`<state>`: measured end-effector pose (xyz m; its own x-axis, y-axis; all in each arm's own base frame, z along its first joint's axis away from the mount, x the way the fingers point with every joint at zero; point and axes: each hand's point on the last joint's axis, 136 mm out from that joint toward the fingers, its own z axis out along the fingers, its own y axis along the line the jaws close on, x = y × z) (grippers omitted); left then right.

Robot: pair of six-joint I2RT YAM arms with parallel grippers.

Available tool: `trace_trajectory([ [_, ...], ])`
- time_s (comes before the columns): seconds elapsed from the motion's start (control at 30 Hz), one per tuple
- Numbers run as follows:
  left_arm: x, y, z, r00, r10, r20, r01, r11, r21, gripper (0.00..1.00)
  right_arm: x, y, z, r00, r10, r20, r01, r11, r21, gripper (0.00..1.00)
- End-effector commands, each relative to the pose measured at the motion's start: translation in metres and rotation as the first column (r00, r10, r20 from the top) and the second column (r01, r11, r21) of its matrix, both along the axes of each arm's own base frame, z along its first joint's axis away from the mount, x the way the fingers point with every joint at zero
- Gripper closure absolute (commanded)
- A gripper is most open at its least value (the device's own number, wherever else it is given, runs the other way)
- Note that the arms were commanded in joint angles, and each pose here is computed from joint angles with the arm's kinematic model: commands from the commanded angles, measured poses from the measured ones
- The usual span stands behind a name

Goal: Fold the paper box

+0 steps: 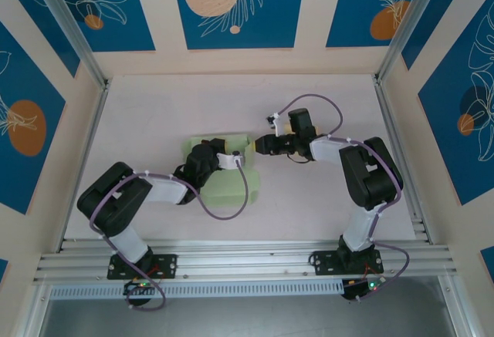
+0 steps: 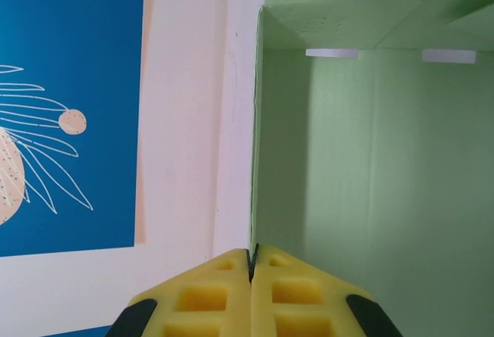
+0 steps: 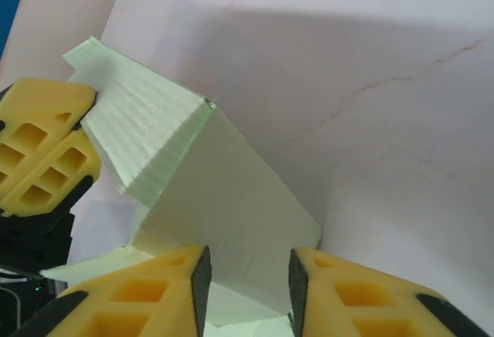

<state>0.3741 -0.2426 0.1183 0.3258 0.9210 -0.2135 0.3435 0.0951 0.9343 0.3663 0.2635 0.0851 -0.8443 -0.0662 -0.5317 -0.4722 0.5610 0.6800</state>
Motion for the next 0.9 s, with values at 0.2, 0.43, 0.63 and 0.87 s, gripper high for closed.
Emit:
trace_trajectory([
  [0.2, 0.001, 0.002, -0.015, 0.997, -0.003, -0.08, 0.0, 0.999, -0.038, 1.0, -0.012, 0.011, -0.007, 0.998, 0.052, 0.045, -0.051, 0.999, -0.016, 0.61],
  [0.43, 0.004, 0.006, -0.01, 0.998, 0.011, -0.056, -0.014, 0.999, -0.052, 1.0, -0.017, 0.012, 0.001, 0.996, 0.046, 0.075, -0.044, 0.999, -0.026, 0.58],
  [0.63, 0.005, 0.007, -0.005, 1.0, 0.012, -0.022, -0.012, 0.999, -0.036, 1.0, -0.02, 0.014, 0.008, 0.995, 0.047, 0.092, -0.045, 0.999, -0.024, 0.56],
  [0.87, -0.003, 0.005, 0.008, 0.999, -0.016, 0.049, 0.017, 1.0, -0.005, 1.0, -0.024, 0.014, 0.016, 0.991, 0.05, 0.123, -0.048, 0.999, -0.022, 0.53],
])
